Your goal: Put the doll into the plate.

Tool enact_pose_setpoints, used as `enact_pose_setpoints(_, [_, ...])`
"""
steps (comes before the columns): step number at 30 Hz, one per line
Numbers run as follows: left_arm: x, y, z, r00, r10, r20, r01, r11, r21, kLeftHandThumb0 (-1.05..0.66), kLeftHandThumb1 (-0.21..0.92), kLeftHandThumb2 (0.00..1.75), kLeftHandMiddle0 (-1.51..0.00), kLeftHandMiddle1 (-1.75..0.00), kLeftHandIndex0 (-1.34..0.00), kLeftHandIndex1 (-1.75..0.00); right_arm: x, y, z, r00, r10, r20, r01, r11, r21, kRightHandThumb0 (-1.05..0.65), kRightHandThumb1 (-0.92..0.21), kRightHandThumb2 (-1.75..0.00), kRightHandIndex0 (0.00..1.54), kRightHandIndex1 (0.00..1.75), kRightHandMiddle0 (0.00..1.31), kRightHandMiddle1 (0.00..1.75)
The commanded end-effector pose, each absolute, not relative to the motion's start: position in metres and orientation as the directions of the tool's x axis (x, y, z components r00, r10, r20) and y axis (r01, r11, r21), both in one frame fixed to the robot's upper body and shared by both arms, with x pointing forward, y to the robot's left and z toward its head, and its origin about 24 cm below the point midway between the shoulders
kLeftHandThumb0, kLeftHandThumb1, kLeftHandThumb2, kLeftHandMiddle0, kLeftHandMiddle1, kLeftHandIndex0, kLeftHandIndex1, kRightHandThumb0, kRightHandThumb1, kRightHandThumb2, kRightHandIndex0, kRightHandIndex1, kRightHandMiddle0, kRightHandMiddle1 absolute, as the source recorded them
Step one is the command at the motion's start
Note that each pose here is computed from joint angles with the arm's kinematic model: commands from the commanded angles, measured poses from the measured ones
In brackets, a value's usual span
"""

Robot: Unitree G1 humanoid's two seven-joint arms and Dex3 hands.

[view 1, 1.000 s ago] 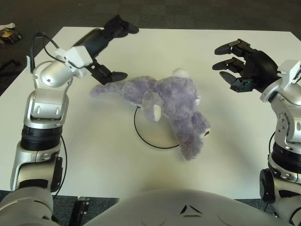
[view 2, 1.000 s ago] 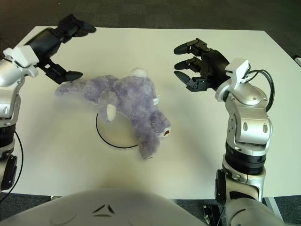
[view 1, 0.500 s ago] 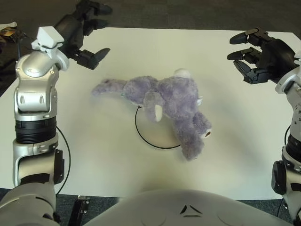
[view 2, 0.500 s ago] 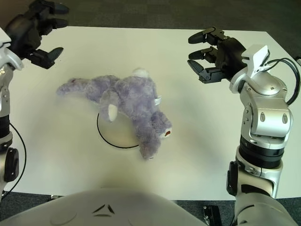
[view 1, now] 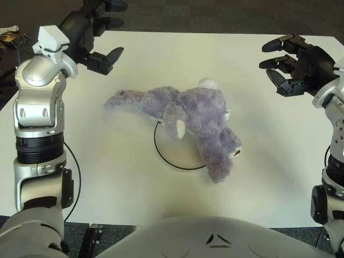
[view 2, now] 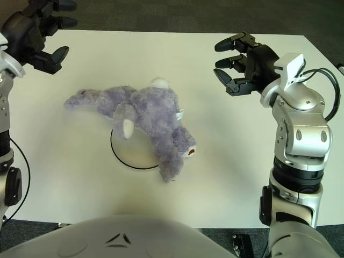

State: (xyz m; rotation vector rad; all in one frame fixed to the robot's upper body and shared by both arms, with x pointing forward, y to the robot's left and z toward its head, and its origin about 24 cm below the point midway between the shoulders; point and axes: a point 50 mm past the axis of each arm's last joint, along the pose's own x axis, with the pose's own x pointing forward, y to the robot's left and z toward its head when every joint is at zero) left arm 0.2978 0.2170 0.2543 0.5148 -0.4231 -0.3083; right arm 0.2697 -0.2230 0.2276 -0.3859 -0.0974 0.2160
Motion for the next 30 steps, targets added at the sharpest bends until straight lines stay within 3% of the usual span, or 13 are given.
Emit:
enact_pose_setpoints(1, [0.297,0.217,0.258,0.867,-0.382,0.321,0.168,0.829,0.534,-0.39,0.35,1.07,-0.1,-0.89,0.0,-1.16,0.269,-0.224,0.228,0.972,0.228,0.06,-0.187,0.901,-0.391,-0.47,-0.35,-1.03,0.06,1.06,0.01,1.38])
enact_pose_setpoints(14, [0.296,0.217,0.258,0.867,-0.382,0.321,0.168,0.829,0.534,-0.39,0.35,1.07,-0.1,-0.89,0.0,-1.16,0.269,-0.224,0.228,0.972,0.228,0.059,-0.187,0.901,-0.39,-0.47,-0.35,-1.03,0.06,1.06,0.01,1.38])
enact_pose_setpoints(15, [0.304,0.211,0.227,0.901,-0.273,0.338,0.112,0.898,0.426,-0.39,0.35,1.07,-0.1,-0.89,0.0,-1.16,0.275,-0.225,0.215,0.981,0.163,0.105,-0.128,0.95,-0.285,-0.47,-0.35,-1.03,0.06,1.06,0.01,1.38])
enact_pose_setpoints(18, [0.308,0.195,0.181,0.94,-0.097,0.328,0.006,0.963,0.27,-0.13,0.44,1.07,-0.33,-1.41,-0.28,-1.5,0.283,-0.225,0.19,0.989,0.042,0.14,-0.027,0.994,-0.109,0.13,-0.43,-1.02,0.4,1.43,0.0,1.41])
enact_pose_setpoints(20, [0.312,0.188,0.177,0.941,-0.107,0.321,0.016,0.961,0.275,-0.07,0.45,1.09,-0.42,-1.53,-0.33,-1.59,0.283,-0.225,0.185,0.99,0.028,0.138,-0.017,0.997,-0.078,0.26,-0.49,-0.98,0.45,1.52,0.0,1.47])
enact_pose_setpoints(25, [0.321,0.18,0.167,0.946,-0.116,0.304,0.038,0.967,0.253,-0.02,0.38,1.23,-0.58,-1.67,-0.33,-1.71,0.281,-0.222,0.177,0.989,0.005,0.146,-0.002,1.0,-0.02,0.04,-0.62,-0.85,0.44,1.48,0.24,1.7])
enact_pose_setpoints(30, [0.324,0.172,0.149,0.949,-0.116,0.293,0.078,0.987,0.138,-0.01,0.34,1.3,-0.62,-1.73,-0.34,-1.73,0.282,-0.214,0.168,0.987,-0.029,0.158,0.025,0.999,0.024,0.0,-0.62,-0.85,0.43,1.46,0.34,1.74])
